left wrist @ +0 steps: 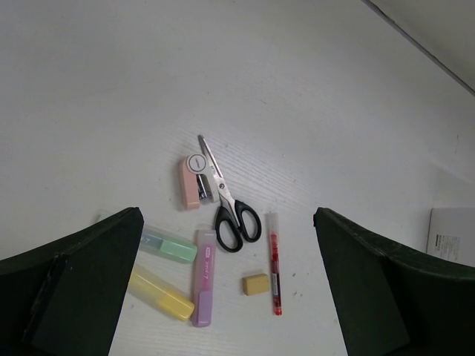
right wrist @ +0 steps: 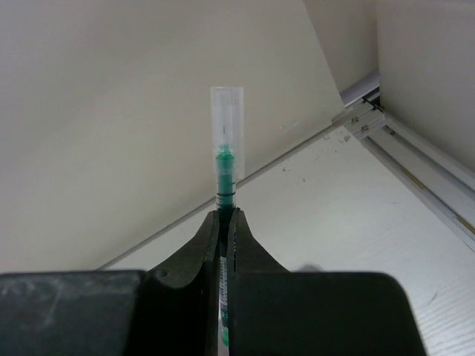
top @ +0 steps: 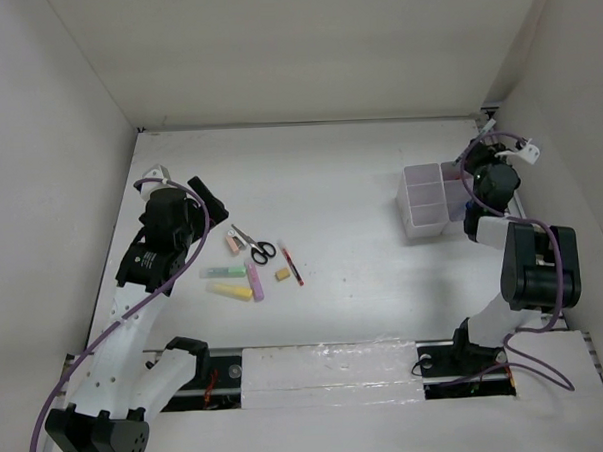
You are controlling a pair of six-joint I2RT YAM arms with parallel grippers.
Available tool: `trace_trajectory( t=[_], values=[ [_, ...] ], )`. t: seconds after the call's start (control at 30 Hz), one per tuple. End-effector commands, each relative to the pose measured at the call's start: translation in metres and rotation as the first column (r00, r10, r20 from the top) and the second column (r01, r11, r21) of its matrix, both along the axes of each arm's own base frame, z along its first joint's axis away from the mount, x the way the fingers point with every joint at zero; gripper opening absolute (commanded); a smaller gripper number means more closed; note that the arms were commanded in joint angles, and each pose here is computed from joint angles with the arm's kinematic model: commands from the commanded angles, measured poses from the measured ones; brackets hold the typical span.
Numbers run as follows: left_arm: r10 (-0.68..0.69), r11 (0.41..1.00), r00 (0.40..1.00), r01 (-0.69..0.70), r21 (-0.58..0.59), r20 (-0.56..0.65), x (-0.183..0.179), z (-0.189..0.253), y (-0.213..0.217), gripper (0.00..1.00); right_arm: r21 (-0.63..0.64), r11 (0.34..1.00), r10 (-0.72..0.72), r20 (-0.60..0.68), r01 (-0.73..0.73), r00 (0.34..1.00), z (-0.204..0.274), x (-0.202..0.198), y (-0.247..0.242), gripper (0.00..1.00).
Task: Sort the stationery into containers
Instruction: Place the pen in the storage box.
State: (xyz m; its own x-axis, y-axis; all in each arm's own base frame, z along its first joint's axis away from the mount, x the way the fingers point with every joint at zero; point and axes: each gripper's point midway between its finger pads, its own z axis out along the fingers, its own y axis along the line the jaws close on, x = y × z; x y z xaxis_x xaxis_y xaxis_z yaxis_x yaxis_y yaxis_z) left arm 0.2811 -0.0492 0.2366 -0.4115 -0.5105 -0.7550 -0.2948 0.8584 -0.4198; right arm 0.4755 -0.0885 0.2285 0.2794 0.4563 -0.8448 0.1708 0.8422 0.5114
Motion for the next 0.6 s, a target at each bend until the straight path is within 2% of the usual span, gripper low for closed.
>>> trace_trajectory(
  t=[0.0, 0.57],
  values=[
    [-0.007, 1.000, 0.999, 0.007, 0.003, 0.046, 0.003, 0.011, 0.000, 1.00, 0.003, 1.000, 0.012, 0.066, -0.012, 0.998, 0.009, -0.007, 0.002, 0.00],
    [-0.007, 1.000, 0.999, 0.007, 0.003, 0.046, 0.003, 0.011, 0.000, 1.00, 0.008, 1.000, 0.022, 0.025, -0.022, 0.999, -0.016, -0.009, 0.001, 0.01]
  ],
)
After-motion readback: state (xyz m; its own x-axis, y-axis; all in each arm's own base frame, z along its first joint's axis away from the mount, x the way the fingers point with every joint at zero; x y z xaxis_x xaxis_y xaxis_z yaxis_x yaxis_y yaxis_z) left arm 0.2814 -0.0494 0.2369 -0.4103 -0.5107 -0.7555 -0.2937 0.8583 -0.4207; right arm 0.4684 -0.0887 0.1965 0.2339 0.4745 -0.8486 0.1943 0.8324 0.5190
